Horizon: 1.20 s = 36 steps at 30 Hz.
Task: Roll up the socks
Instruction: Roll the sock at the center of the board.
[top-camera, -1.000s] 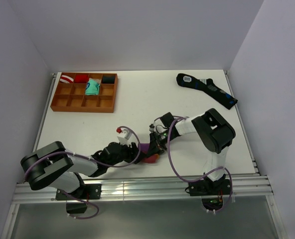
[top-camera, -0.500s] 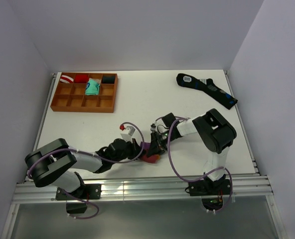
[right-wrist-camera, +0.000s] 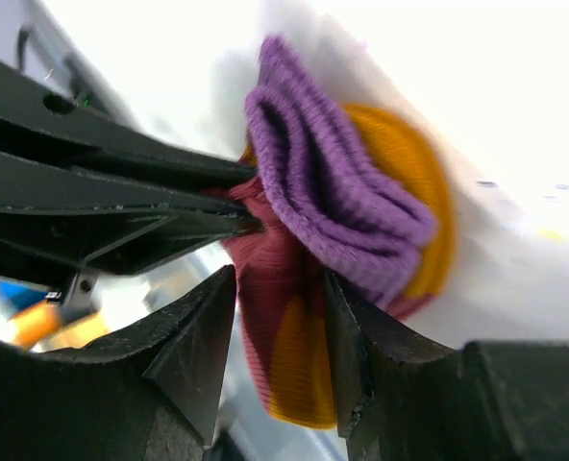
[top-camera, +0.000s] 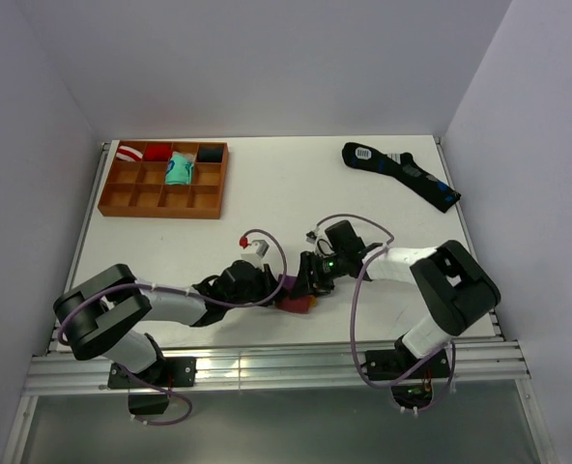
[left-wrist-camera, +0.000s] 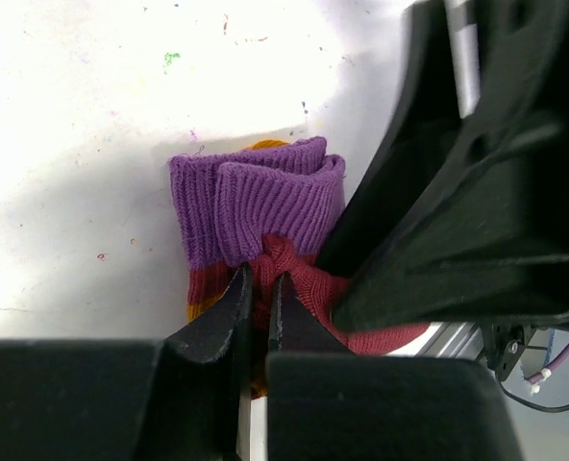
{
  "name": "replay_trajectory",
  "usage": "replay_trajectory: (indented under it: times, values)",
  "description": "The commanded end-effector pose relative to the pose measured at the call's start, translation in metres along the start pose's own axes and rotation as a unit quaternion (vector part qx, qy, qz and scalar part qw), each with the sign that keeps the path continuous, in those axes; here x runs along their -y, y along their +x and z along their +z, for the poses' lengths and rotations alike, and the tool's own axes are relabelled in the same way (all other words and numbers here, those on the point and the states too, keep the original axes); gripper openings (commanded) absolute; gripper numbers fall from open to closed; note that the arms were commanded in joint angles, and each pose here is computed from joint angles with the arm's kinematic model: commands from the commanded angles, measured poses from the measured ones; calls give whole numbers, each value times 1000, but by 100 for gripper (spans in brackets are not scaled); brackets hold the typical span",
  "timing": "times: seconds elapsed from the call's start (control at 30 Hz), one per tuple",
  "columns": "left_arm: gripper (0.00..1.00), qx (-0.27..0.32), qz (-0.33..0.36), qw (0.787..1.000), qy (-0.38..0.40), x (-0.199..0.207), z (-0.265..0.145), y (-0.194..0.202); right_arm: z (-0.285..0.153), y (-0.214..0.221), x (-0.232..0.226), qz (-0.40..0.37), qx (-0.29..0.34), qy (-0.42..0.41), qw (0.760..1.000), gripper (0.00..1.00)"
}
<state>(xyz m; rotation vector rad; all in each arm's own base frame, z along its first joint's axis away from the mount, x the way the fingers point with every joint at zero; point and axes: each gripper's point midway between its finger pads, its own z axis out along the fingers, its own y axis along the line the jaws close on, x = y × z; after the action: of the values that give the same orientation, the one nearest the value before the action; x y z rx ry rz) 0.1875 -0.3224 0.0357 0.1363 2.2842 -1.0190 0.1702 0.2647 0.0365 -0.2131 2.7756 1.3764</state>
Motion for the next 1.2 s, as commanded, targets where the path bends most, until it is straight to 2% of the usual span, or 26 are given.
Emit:
replay_trajectory:
  times: [0.0,0.3,0.47,0.67,0.8,1.17]
  values:
    - [0,-107,6,988,-113,-58,-18,53,-9,-23,24,-37,86,83,992,50]
    - [0,-134,20,982,-130,-49,-26,46,-52,-55,-15,-143,242,52,958,54]
    - [0,-154,24,978,-140,-47,-30,45,-80,-60,-53,-217,314,2,924,57]
    - [0,-188,5,973,-135,-42,-39,45,-86,-41,-72,-283,358,-49,888,58]
    - [0,-200,3,971,-128,-35,-41,38,-74,-24,-57,-284,371,-56,882,60]
    - [0,-239,0,961,-137,-31,-39,36,-36,7,-80,-324,378,-40,866,61]
